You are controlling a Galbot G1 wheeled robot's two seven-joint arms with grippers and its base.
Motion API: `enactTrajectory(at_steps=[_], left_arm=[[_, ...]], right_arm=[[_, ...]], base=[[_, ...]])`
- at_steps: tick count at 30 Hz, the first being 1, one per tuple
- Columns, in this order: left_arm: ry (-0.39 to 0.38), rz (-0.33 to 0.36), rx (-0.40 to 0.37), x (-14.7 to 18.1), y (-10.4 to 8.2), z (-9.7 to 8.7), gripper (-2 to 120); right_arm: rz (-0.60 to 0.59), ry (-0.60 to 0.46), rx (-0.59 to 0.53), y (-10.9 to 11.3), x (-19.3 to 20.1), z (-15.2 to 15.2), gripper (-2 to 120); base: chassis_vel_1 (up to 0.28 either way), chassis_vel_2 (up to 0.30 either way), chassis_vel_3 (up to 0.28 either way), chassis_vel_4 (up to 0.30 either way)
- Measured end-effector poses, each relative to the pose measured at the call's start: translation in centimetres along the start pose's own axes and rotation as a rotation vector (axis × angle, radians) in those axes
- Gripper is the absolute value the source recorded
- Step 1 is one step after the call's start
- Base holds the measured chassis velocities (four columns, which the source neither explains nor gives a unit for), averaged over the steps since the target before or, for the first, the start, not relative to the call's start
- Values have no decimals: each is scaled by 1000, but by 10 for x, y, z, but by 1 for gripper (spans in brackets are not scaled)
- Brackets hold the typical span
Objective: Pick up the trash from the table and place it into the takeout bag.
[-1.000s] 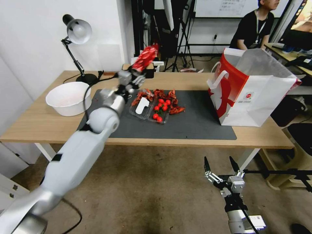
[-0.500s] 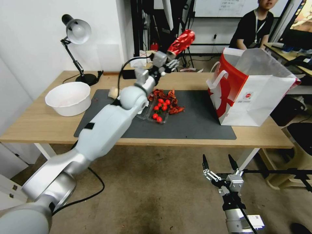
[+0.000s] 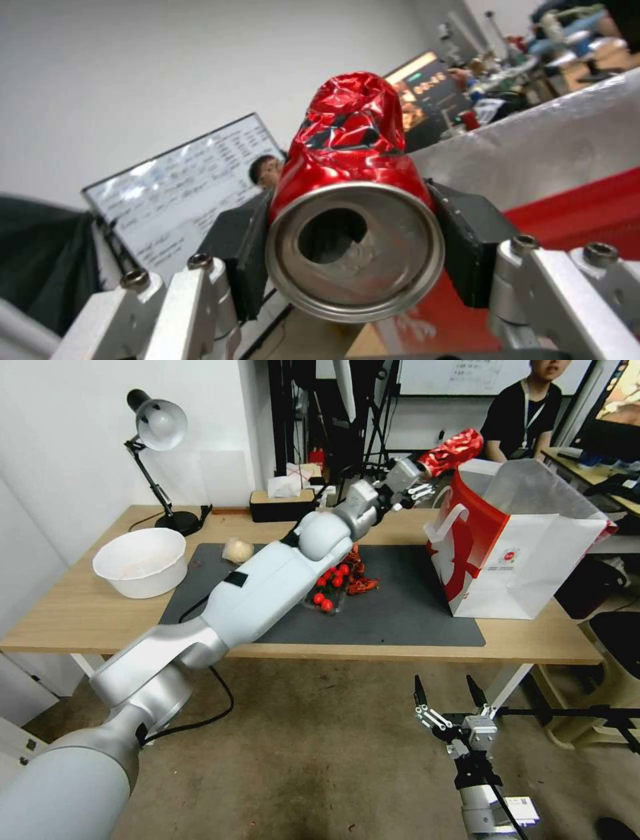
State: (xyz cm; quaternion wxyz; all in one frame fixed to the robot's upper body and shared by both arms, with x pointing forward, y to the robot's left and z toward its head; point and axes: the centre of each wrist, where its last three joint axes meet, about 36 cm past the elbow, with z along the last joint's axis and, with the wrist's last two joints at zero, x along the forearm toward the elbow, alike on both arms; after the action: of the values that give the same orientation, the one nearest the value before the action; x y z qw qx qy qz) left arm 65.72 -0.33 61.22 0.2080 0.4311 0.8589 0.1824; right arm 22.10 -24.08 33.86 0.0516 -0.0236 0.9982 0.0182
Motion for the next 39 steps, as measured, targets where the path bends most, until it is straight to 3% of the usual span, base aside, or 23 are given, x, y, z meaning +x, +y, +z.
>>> enactTrajectory(at_steps=[8, 16, 21, 29, 39], left_arm=[[-22, 119, -77, -38, -3, -27, 51], [-3, 167, -150, -56, -8, -30, 51], [-6, 170, -149, -60, -12, -31, 58], [-15, 158, -142, -58, -13, -33, 93], [7, 67, -59, -18, -6, -16, 100]], right_arm=[[2, -1, 0, -2, 0, 1, 100], [9, 1, -4, -6, 1, 2, 100], [10, 2, -5, -7, 1, 2, 100], [11, 6, -10, -6, 2, 5, 100], [10, 6, -12, -5, 2, 6, 100]], base=[[0, 0, 0, 0], [0, 0, 0, 0], [0, 0, 0, 0], [0, 0, 0, 0], [0, 0, 0, 0]])
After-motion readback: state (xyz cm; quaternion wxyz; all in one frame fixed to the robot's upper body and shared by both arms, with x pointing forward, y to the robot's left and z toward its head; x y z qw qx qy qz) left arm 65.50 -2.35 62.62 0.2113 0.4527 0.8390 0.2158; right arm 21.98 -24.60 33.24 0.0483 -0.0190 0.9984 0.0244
